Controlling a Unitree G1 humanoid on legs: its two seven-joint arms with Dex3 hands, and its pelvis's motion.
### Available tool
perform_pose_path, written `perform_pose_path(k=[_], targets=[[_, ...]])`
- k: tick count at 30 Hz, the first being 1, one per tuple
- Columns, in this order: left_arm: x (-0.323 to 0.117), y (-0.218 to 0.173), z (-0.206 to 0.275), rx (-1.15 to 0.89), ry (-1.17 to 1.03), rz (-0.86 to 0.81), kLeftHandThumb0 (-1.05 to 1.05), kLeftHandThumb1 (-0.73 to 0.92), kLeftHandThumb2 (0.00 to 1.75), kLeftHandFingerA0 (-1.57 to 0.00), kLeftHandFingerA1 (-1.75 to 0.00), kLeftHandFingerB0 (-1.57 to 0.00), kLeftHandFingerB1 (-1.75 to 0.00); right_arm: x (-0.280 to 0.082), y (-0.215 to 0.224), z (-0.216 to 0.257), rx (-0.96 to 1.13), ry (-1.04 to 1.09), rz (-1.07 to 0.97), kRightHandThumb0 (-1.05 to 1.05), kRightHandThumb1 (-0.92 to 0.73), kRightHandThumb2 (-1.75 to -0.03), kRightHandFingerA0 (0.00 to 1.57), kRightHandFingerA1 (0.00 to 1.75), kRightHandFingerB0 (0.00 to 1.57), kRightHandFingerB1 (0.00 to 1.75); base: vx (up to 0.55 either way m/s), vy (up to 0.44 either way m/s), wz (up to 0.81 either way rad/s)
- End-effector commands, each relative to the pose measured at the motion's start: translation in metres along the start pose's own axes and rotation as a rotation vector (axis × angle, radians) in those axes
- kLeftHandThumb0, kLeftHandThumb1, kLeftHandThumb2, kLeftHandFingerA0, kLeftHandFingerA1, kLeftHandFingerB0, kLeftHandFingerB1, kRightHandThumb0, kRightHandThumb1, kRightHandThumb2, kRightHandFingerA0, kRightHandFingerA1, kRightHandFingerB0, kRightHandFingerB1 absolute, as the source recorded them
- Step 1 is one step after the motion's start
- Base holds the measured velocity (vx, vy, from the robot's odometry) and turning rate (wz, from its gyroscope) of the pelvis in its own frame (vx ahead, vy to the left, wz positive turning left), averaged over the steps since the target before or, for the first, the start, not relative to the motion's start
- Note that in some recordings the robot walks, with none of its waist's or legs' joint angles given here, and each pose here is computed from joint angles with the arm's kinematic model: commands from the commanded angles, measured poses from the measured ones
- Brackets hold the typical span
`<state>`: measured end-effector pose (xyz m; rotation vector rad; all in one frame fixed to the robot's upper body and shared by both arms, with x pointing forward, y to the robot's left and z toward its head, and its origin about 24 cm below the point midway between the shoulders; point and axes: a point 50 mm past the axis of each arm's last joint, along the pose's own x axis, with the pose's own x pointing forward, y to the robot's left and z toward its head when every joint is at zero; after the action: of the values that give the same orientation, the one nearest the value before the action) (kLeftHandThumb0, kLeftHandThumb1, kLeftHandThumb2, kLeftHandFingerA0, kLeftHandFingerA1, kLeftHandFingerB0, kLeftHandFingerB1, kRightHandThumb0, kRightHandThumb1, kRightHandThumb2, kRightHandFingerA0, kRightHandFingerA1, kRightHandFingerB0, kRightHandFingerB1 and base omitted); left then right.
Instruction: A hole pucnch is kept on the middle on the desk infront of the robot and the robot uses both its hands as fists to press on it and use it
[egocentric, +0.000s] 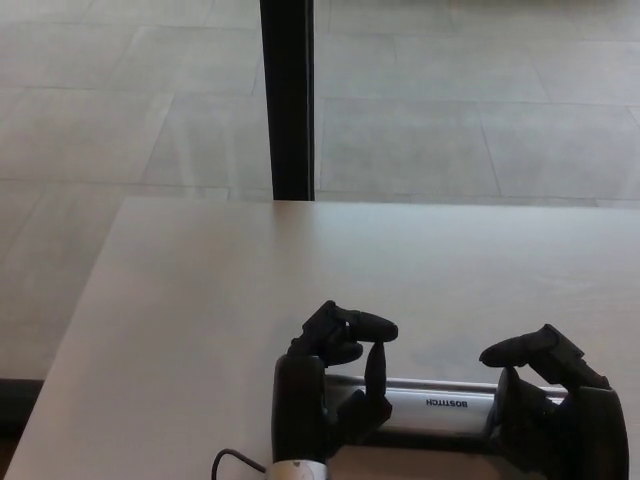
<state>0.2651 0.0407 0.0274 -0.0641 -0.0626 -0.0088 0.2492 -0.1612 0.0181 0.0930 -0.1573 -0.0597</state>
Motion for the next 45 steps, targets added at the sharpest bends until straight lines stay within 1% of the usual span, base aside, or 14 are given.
perform_pose_path(k=[1,4,6,7,8,10,11,13,23,24,29,30,34,45], targets=[[-0.018,-0.074,-0.001,-0.119,0.052,0.234,-0.4,0.7,0.89,-0.98,-1.75,-0.72,-1.45,-0.027,-0.036,-0.046,-0.178,0.141,-0.155,-0.42,-0.64,-0.94,1.02,1.75,0.82,1.61,0.0,0.0,0.0],[-0.014,-0.074,-0.002,0.064,-0.043,0.169,-0.34,0.76,0.9,-0.95,-1.75,-0.62,-1.6,-0.034,-0.037,-0.05,-0.25,0.131,-0.164,-0.46,-0.68,-0.82,0.99,1.75,0.83,1.58,0.0,0.0,0.0],[-0.016,-0.07,-0.008,0.241,-0.151,0.072,-0.3,0.75,0.88,-0.93,-1.75,-0.69,-1.43,-0.039,-0.037,-0.053,-0.3,0.129,-0.159,-0.49,-0.72,-0.68,0.92,1.74,0.84,1.43,0.0,0.0,0.0],[-0.017,-0.068,-0.012,0.323,-0.187,0.017,-0.29,0.76,0.88,-0.93,-1.75,-0.67,-1.45,-0.04,-0.038,-0.054,-0.339,0.125,-0.146,-0.56,-0.58,-1.01,1.22,1.4,0.89,1.15,0.0,0.0,0.0],[-0.018,-0.066,-0.016,0.381,-0.226,-0.039,-0.29,0.75,0.87,-0.92,-1.75,-0.65,-1.44,-0.041,-0.039,-0.056,-0.386,0.128,-0.143,-0.54,-0.6,-1.03,1.23,1.39,0.88,1.1,0.0,0.0,0.0],[-0.019,-0.064,-0.019,0.436,-0.266,-0.076,-0.29,0.74,0.89,-0.93,-1.75,-0.66,-1.41,-0.042,-0.04,-0.058,-0.406,0.128,-0.16,-0.53,-0.6,-1.03,1.24,1.39,0.91,1.1,0.0,0.0,0.0],[-0.021,-0.065,-0.02,0.473,-0.299,-0.138,-0.28,0.7,0.92,-0.91,-1.75,-0.66,-1.41,-0.044,-0.042,-0.061,-0.427,0.143,-0.179,-0.47,-0.75,-0.68,0.9,1.73,0.82,1.44,0.0,0.0,0.0],[-0.022,-0.065,-0.021,0.506,-0.338,-0.156,-0.27,0.68,0.91,-0.91,-1.75,-0.69,-1.37,-0.045,-0.043,-0.062,-0.445,0.15,-0.187,-0.48,-0.76,-0.63,0.92,1.74,0.8,1.57,0.0,0.0,0.0],[-0.022,-0.064,-0.024,0.546,-0.377,-0.192,-0.29,0.7,0.87,-0.89,-1.74,-0.65,-1.41,-0.045,-0.043,-0.062,-0.45,0.122,-0.211,-0.48,-0.72,-0.68,0.9,1.72,0.81,1.45,0.0,0.0,0.0],[-0.023,-0.065,-0.025,0.547,-0.377,-0.19,-0.28,0.71,0.89,-0.88,-1.75,-0.64,-1.42,-0.045,-0.043,-0.062,-0.457,0.115,-0.215,-0.5,-0.59,-1.0,1.21,1.38,0.88,1.12,0.0,0.0,0.0],[-0.025,-0.065,-0.026,0.545,-0.385,-0.178,-0.26,0.69,0.91,-0.89,-1.75,-0.66,-1.42,-0.046,-0.043,-0.06,-0.431,0.087,-0.237,-0.48,-0.59,-1.01,1.2,1.37,0.86,1.08,0.0,0.0,0.0],[-0.025,-0.066,-0.024,0.501,-0.369,-0.153,-0.3,0.7,0.92,-0.93,-1.75,-0.65,-1.43,-0.041,-0.042,-0.054,-0.43,0.04,-0.247,-0.51,-0.76,-0.72,0.96,1.74,0.85,1.47,0.0,0.0,0.0],[-0.008,-0.067,0.005,0.284,-0.346,-0.028,-0.32,0.78,0.87,-0.92,-1.75,-0.68,-1.42,-0.007,-0.038,-0.011,-0.342,-0.172,-0.166,-0.39,-0.65,-0.97,0.98,1.75,0.71,1.63,0.0,0.0,0.0],[0.054,-0.03,0.14,-0.181,-0.429,-0.197,-0.3,0.65,1.05,-0.96,-1.75,-0.72,-1.47,0.056,-0.063,0.148,-0.211,-0.39,0.019,-0.23,-0.57,-1.14,1.04,1.75,0.79,1.38,0.0,0.0,0.0]])
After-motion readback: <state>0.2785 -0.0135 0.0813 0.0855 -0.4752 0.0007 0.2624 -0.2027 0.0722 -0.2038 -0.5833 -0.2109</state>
